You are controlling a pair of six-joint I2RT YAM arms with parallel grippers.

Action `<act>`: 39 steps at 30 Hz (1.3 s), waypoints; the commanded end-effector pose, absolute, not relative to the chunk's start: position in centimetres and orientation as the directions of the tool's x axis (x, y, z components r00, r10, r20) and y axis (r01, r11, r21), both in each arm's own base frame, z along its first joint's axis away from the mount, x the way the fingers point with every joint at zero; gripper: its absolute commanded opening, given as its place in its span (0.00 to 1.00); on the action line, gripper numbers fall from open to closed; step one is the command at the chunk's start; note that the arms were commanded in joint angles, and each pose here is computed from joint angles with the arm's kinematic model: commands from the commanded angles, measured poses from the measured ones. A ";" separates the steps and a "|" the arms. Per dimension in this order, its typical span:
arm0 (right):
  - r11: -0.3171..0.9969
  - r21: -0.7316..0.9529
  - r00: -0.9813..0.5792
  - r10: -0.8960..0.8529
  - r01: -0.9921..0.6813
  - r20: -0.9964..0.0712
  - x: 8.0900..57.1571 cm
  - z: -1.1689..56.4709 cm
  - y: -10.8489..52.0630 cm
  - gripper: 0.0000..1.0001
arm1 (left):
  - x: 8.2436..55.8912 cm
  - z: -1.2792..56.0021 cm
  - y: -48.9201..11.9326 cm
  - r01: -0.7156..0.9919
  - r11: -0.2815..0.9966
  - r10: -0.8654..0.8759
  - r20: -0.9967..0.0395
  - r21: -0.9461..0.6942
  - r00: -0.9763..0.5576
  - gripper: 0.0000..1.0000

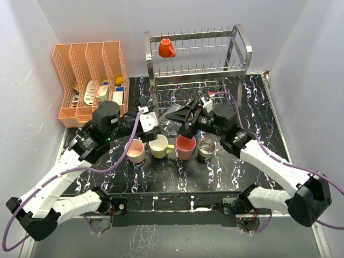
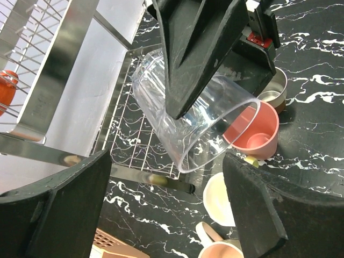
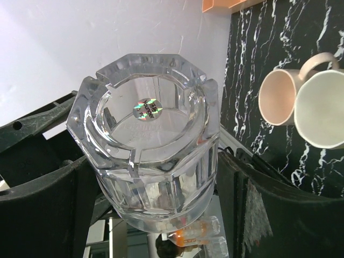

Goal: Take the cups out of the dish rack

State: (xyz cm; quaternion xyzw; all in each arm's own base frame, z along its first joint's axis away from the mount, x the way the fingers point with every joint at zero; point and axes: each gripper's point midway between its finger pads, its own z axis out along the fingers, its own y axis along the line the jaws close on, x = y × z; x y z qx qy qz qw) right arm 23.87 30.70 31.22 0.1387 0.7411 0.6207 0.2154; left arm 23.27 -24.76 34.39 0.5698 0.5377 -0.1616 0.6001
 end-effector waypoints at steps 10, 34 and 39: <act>-0.049 0.995 -0.912 0.405 -0.089 -0.062 21.8 35.0 34.2 0.19 | 23.1 33.8 -23.5 0.788 0.363 0.426 -0.841 0.498 0.335 0.50; 0.294 0.954 -0.814 0.542 -0.048 -0.209 24.9 25.4 25.4 0.98 | 23.9 35.1 -21.6 0.786 0.475 0.475 -0.867 0.396 0.150 0.00; 0.413 0.907 -0.724 0.598 -0.088 -0.343 26.7 27.1 20.5 0.98 | 22.1 35.6 -22.8 0.855 0.338 0.486 -0.851 0.394 0.200 0.00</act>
